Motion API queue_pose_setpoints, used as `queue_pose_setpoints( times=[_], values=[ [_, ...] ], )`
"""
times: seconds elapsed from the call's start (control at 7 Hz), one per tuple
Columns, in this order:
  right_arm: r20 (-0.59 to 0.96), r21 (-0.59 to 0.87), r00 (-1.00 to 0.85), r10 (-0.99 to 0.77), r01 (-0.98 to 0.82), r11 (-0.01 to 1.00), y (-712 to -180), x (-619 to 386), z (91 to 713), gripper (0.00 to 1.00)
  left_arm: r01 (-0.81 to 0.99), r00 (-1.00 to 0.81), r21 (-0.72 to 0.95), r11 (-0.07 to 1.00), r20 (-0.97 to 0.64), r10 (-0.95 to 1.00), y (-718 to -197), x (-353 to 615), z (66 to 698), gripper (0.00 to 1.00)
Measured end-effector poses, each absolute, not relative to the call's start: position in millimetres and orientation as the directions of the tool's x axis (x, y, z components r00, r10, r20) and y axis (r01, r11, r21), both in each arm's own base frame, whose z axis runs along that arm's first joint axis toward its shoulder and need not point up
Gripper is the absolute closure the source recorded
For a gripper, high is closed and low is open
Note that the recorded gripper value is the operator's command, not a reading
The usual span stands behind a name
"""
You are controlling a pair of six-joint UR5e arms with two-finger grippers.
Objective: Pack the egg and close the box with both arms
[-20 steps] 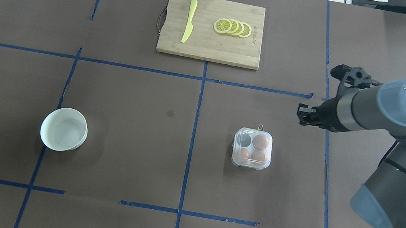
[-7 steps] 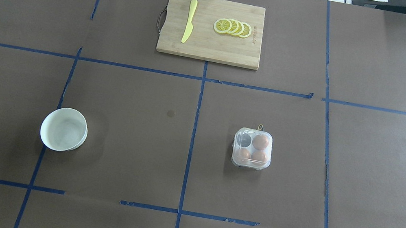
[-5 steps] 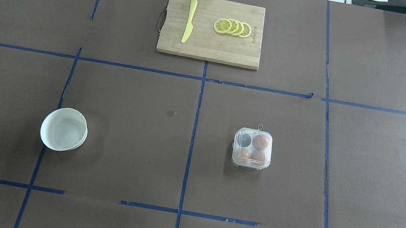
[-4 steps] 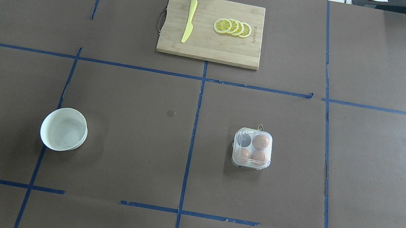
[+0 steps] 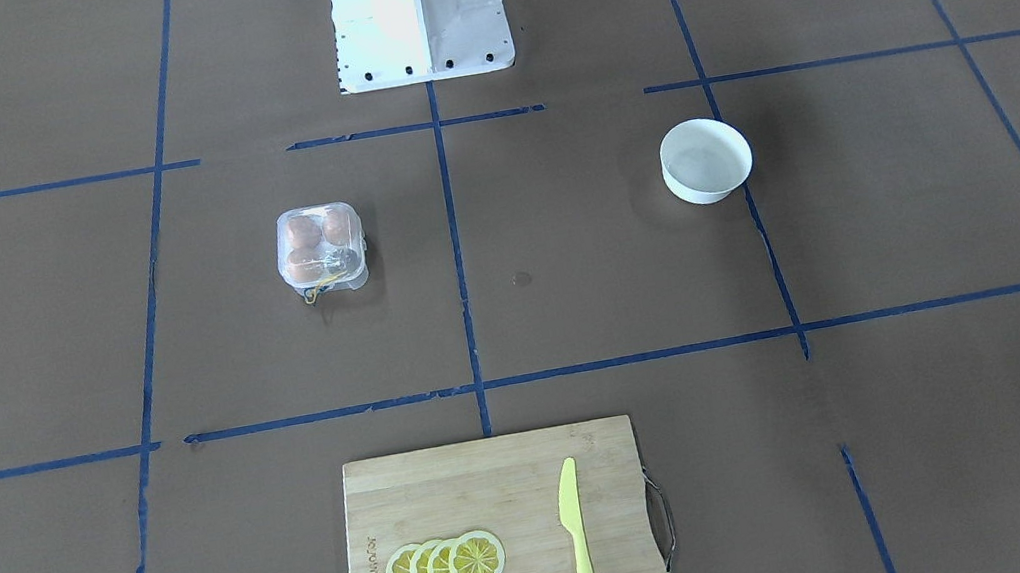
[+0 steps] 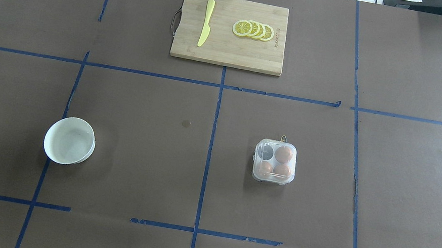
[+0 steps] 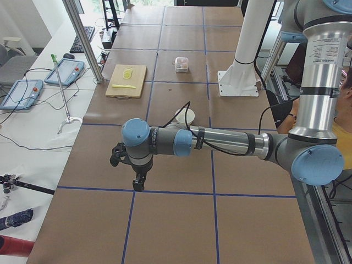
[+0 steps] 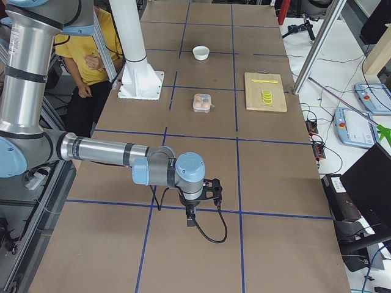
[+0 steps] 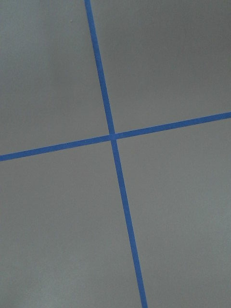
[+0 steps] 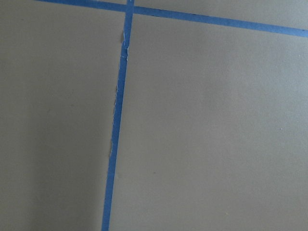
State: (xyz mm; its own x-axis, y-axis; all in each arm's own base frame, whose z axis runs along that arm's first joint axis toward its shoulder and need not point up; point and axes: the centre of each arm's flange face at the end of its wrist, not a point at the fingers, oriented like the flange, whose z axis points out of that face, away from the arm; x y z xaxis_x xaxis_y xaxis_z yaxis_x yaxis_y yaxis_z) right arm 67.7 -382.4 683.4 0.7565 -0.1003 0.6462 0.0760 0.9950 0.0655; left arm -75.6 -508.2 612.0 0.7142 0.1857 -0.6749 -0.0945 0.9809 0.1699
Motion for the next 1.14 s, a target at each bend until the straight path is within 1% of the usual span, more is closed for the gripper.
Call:
queue_pose_setpoints(
  times=[0.29,0.57,1.14],
  values=[
    [0.65,0.063,0.754,-0.097,0.074,0.995,-396,67,672,0.0,-0.095,0.713,0.167,0.981,-0.676,0.184,-506,-76,614,0.0],
    [0.652,0.026,0.755,-0.073,0.074,0.997,-417,68,655,0.0,-0.094,0.712,0.168,0.981,-0.678,0.184,-506,-75,613,0.0],
    [0.655,0.013,0.753,-0.068,0.079,0.997,-418,67,653,0.0,-0.093,0.709,0.167,0.982,-0.681,0.183,-506,-75,613,0.0]
  ],
)
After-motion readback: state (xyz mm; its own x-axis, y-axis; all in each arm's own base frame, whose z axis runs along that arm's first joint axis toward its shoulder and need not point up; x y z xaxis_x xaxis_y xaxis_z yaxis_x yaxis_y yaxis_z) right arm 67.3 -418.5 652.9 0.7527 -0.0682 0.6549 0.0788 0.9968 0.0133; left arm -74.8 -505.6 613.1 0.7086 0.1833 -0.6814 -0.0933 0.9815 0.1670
